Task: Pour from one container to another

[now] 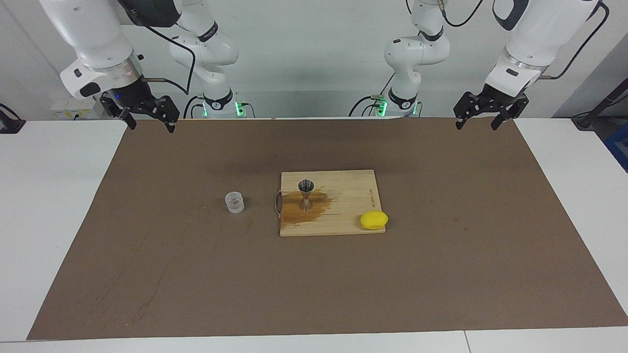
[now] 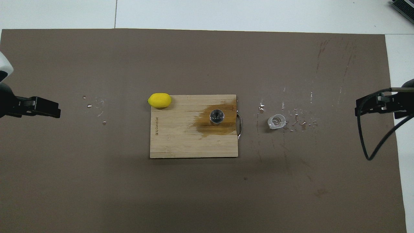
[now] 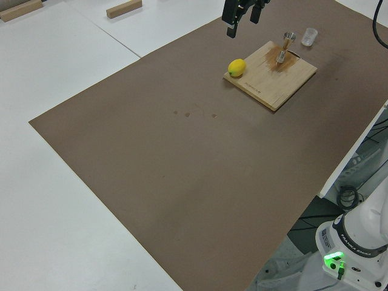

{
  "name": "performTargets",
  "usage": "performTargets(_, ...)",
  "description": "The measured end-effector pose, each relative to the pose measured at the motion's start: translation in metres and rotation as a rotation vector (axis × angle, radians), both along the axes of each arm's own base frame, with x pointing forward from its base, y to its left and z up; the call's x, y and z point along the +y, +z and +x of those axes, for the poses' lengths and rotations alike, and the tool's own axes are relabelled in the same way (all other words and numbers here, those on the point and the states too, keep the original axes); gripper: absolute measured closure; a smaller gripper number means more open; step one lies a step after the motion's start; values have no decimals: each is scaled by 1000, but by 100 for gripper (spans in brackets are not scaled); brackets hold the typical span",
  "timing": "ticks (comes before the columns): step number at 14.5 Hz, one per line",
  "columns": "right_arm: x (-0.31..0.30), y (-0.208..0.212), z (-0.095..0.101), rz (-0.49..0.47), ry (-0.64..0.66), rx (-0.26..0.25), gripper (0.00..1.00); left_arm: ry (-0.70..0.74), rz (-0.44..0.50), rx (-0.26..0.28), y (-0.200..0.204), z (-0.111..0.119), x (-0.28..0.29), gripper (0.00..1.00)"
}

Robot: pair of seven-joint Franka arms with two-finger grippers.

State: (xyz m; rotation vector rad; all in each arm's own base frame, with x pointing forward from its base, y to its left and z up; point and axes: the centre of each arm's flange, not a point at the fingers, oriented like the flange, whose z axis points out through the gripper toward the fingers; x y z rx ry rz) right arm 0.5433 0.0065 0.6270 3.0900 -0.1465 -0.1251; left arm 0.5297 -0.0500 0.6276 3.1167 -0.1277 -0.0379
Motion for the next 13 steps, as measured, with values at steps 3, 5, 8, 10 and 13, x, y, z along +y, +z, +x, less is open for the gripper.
performTargets(3, 0, -1, -1, 2, 0, 11, 0, 0, 0, 0, 0, 0, 0, 0)
performTargets(5, 0, -1, -1, 2, 0, 11, 0, 0, 0, 1, 0, 0, 0, 0)
performTargets(8, -1, -1, -1, 1, -12, 6, 0, 0, 0, 1, 0, 0, 0, 0)
performTargets(10, -1, 0, 0, -1, -42, 2, 0, 0, 0, 1, 0, 0, 0, 0)
performTargets(13, -1, 0, 0, -1, -52, 1, 0, 0, 0, 1, 0, 0, 0, 0)
